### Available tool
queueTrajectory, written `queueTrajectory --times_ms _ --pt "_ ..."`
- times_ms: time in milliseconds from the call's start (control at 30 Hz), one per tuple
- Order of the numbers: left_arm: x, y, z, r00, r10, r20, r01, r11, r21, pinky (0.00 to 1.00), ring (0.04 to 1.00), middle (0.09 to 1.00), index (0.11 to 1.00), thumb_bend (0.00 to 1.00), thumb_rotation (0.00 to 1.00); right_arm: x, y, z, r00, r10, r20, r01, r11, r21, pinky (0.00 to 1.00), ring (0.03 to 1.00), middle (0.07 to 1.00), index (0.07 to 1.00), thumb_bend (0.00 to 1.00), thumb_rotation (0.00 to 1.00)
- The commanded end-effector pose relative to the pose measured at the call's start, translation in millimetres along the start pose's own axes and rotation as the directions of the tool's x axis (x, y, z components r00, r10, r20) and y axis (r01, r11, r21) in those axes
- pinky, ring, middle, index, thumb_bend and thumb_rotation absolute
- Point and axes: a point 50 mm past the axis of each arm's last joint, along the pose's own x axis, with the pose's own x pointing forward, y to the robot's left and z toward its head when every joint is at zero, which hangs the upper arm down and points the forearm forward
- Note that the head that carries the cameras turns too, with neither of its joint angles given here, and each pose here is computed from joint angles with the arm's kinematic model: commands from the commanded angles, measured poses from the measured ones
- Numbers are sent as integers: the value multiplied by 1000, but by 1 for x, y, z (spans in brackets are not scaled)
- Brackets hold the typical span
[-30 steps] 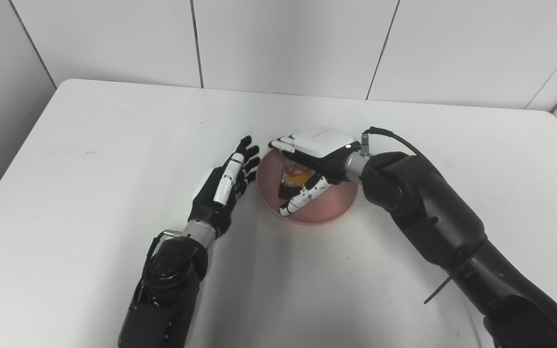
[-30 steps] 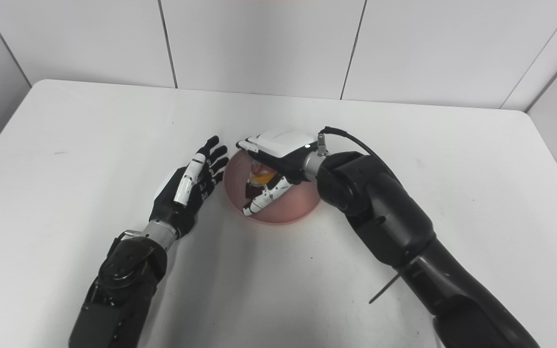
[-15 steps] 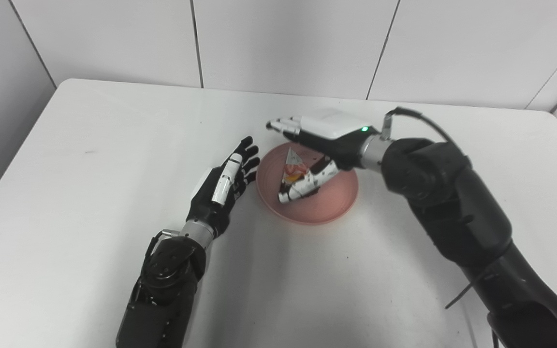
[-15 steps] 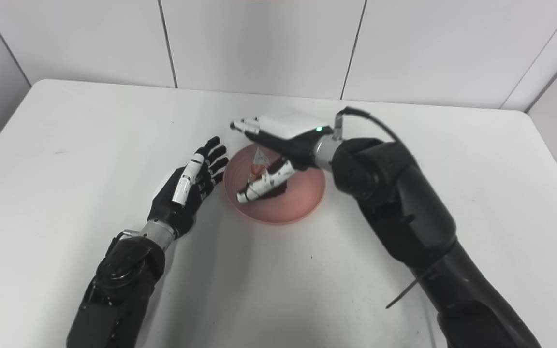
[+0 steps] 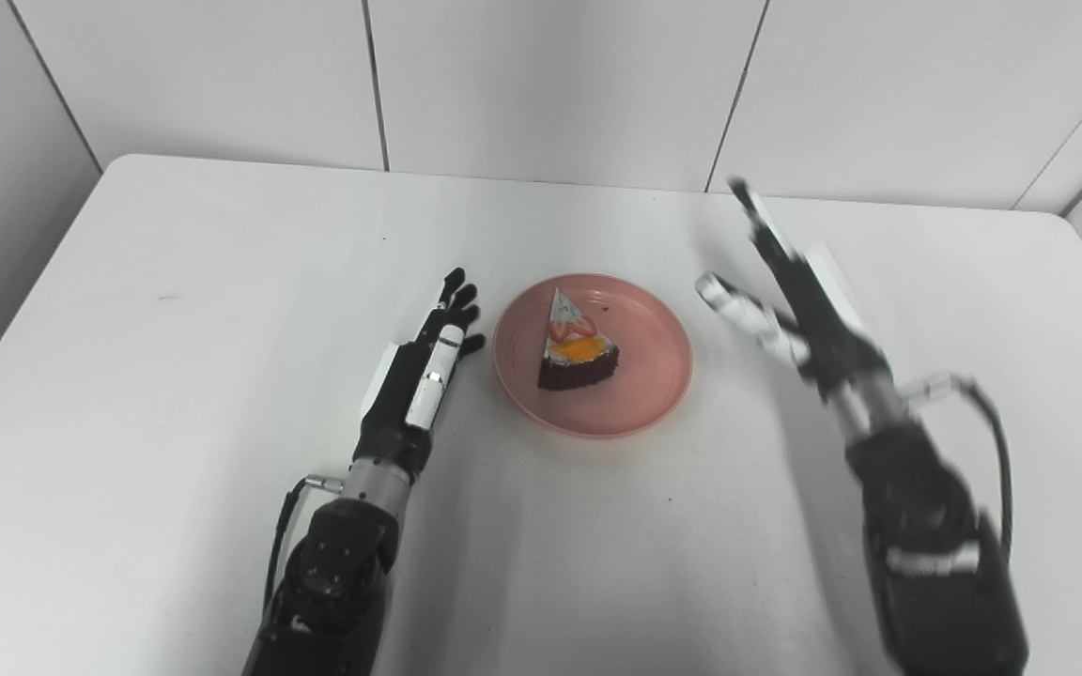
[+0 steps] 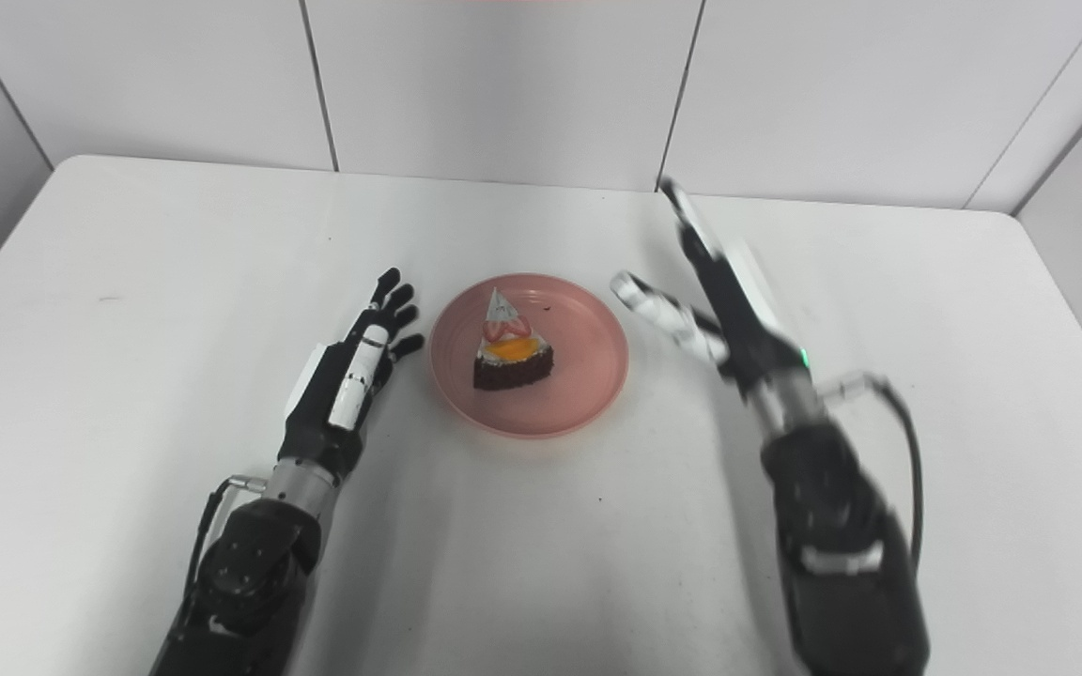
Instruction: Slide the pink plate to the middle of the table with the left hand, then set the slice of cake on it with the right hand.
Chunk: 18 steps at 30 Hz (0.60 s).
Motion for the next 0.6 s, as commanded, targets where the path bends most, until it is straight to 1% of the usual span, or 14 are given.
queueTrajectory --times_ms 0,67,100,200,233,433,567 --pt "-15 6 -10 999 37 -19 -36 999 23 999 1000 1000 1000 396 1000 -1 -2 10 981 -134 143 121 988 94 999 1000 1000 1000 757 1000" --pt "-21 6 -12 999 43 -10 -43 999 22 1000 1000 1000 1000 388 1000 -13 7 3 972 -183 150 160 975 151 1000 1000 1000 1000 658 1000" --pt "-23 6 -13 999 45 -6 -45 999 22 1000 1000 1000 1000 389 1000 -17 11 1 968 -199 154 173 971 166 1000 1000 1000 1000 632 1000" --pt "-28 6 -16 999 48 1 -48 999 21 1000 1000 1000 1000 388 1000 -25 19 -4 957 -227 178 193 962 193 1000 1000 1000 1000 549 1000" --pt "-31 5 -17 999 51 2 -51 999 18 1000 1000 1000 1000 396 1000 -26 22 -7 954 -235 184 199 960 195 1000 1000 1000 1000 507 1000" --pt "-39 6 -20 998 61 10 -62 998 23 1000 1000 1000 1000 400 1000 -26 28 -16 949 -257 183 215 951 223 1000 1000 1000 1000 432 1000" --pt "-41 8 -20 998 55 7 -55 998 19 1000 1000 1000 1000 401 1000 -27 31 -17 952 -256 166 217 951 221 999 1000 1000 1000 429 1000"
